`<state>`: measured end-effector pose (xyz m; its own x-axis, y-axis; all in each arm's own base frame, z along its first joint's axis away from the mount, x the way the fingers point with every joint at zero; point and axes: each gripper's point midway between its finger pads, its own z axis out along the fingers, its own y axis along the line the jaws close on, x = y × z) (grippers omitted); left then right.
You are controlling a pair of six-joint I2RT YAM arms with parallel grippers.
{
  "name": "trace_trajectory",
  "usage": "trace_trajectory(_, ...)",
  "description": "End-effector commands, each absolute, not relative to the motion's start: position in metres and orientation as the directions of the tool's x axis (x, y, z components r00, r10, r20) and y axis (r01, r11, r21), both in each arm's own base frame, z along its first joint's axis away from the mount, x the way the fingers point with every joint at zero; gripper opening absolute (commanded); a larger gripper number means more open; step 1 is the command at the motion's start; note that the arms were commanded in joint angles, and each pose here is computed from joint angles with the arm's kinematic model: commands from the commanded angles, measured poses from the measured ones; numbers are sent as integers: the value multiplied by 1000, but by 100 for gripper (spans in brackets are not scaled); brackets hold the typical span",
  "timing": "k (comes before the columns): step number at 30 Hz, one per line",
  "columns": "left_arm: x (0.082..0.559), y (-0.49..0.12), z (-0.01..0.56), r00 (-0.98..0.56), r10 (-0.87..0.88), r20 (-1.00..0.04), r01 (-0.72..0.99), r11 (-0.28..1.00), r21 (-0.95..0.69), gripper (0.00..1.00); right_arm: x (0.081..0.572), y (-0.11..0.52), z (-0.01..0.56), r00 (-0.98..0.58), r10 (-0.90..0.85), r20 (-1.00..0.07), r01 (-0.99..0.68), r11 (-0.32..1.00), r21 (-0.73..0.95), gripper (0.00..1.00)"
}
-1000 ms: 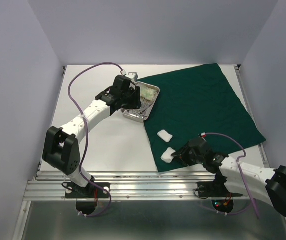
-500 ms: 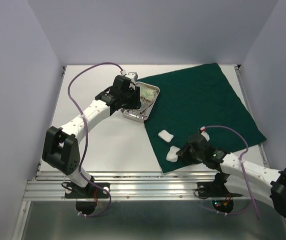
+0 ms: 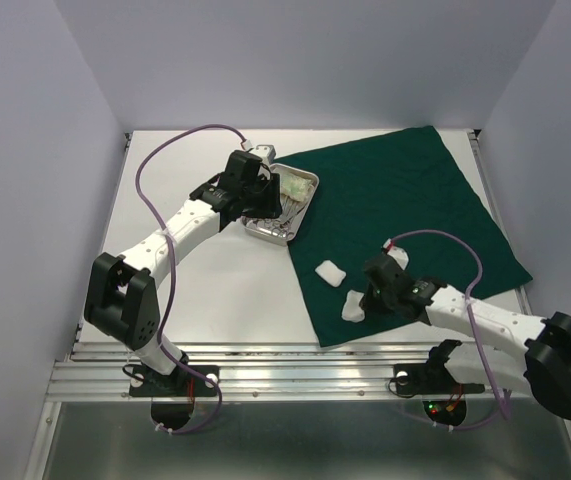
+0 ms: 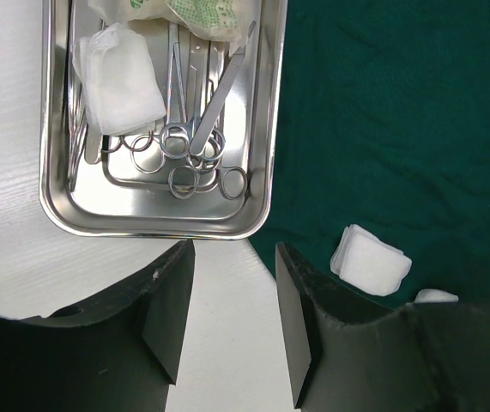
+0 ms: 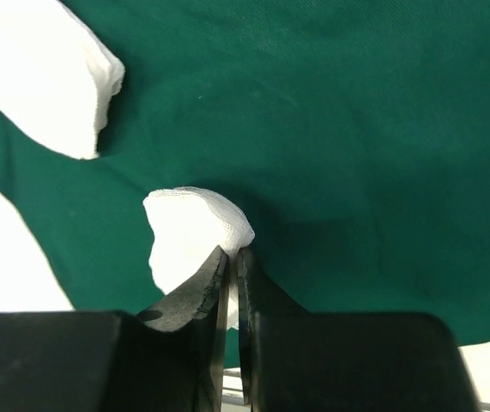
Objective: Prepare the surgical pack
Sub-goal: Adjust the medical item in the surgical kit.
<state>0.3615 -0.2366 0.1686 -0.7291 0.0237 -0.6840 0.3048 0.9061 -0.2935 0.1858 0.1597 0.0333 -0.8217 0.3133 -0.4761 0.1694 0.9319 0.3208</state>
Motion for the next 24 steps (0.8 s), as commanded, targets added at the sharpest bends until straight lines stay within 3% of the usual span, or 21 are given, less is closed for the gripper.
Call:
trace_trajectory(1, 362, -239, 180, -699, 31, -714, 337, 895, -291, 54, 202, 157, 39, -822, 215, -528, 105, 967, 231, 12)
trace_trajectory(6, 362, -238, 180, -701, 34, -712, 336, 897, -289, 54, 208, 157, 39, -820, 216, -530, 112, 969, 222, 34)
trace_trajectory(9, 362, -238, 179, -702, 34, -711, 336, 897, -288, 54, 205, 152, 34, -821, 276, -499, 151, 949, 276, 42)
trace_trajectory(14, 362, -239, 177, -704, 37, -709, 338, 896, -289, 54, 200, 161, 41, -803, 387, -454, 161, 874, 459, 46)
trace_trajectory(24, 363, -240, 175, -710, 35, -703, 335, 896, -293, 54, 173, 178, 31, -827, 449, -339, 162, 768, 620, 52)
